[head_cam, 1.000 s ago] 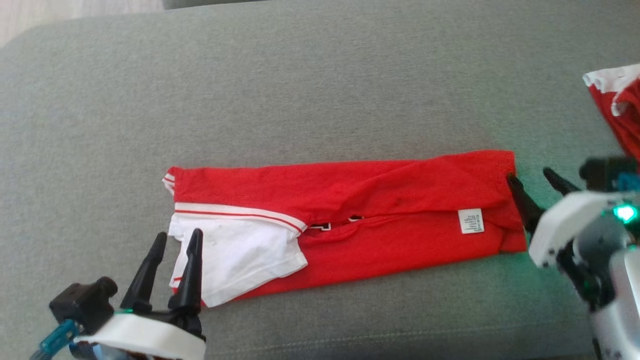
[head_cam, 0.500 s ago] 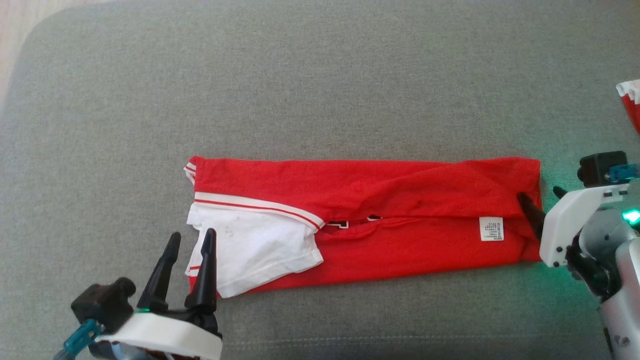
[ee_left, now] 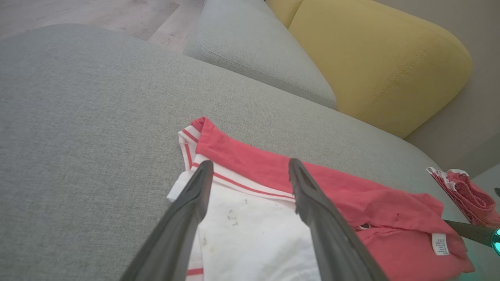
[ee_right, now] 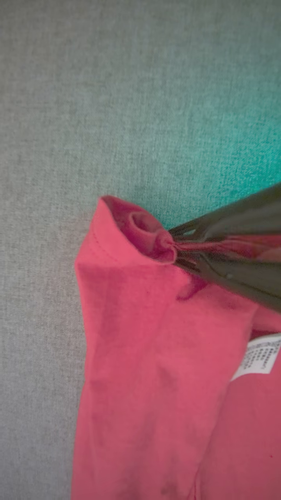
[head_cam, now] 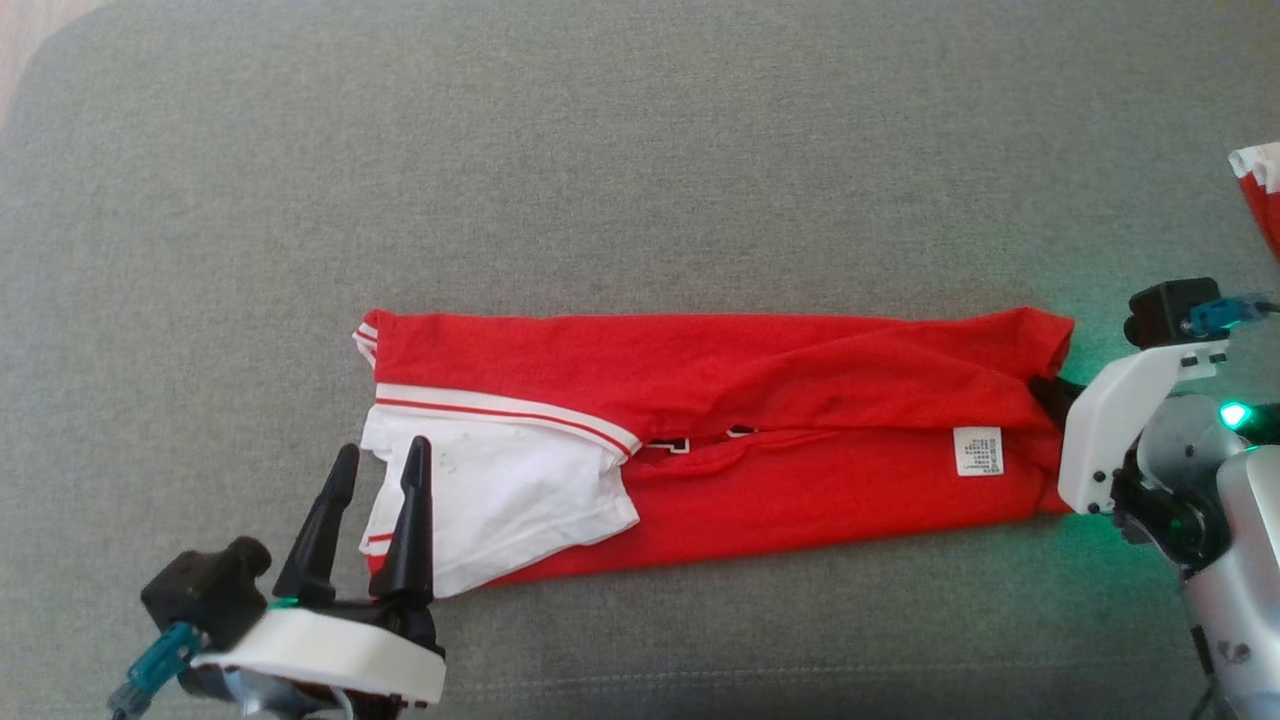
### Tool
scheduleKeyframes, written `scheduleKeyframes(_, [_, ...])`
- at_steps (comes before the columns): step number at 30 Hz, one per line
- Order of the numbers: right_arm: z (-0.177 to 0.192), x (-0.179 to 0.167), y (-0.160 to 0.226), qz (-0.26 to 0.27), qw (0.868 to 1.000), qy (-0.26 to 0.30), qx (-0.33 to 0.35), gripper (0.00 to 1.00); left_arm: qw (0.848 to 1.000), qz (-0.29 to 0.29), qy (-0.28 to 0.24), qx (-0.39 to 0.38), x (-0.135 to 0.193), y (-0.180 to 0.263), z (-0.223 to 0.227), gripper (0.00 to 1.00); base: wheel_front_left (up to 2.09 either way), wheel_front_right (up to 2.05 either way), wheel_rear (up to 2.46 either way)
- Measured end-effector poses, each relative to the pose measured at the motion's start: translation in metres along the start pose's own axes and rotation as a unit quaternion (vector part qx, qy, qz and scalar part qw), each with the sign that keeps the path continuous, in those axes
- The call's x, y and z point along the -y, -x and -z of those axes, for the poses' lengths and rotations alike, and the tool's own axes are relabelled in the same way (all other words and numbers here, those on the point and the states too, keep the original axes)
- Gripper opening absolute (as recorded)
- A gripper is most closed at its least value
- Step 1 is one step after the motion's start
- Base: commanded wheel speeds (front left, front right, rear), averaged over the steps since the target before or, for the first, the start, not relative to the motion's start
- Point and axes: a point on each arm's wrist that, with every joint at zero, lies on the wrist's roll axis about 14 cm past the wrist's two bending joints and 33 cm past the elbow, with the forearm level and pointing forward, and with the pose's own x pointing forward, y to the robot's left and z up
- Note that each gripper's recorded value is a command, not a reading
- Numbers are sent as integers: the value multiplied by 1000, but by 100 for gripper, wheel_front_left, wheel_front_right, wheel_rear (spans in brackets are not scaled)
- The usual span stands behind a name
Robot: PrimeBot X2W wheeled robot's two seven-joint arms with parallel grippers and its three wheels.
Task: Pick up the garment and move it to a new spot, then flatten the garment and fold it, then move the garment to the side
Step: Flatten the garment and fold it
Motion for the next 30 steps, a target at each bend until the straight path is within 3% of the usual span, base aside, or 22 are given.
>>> scheduleKeyframes(7, [-8,7,9,4,999,-14,30,0,1000,10,-4,3,5,-1,-2,100,0,0,0])
scheduleKeyframes(20, [-39,78,73,86,989,-36,118,0,998,48,-24,13,26,-8,-7,100,0,0,0])
scheduleKeyframes(25, [-29,61,82,61,990,-40,121,0,997,61,-33,19,34,-10,-11,100,0,0,0])
scheduleKeyframes(30, [-28,8,81,-12,992,-22,122,0,996,65,-48,32,36,-7,-18,100,0,0,0])
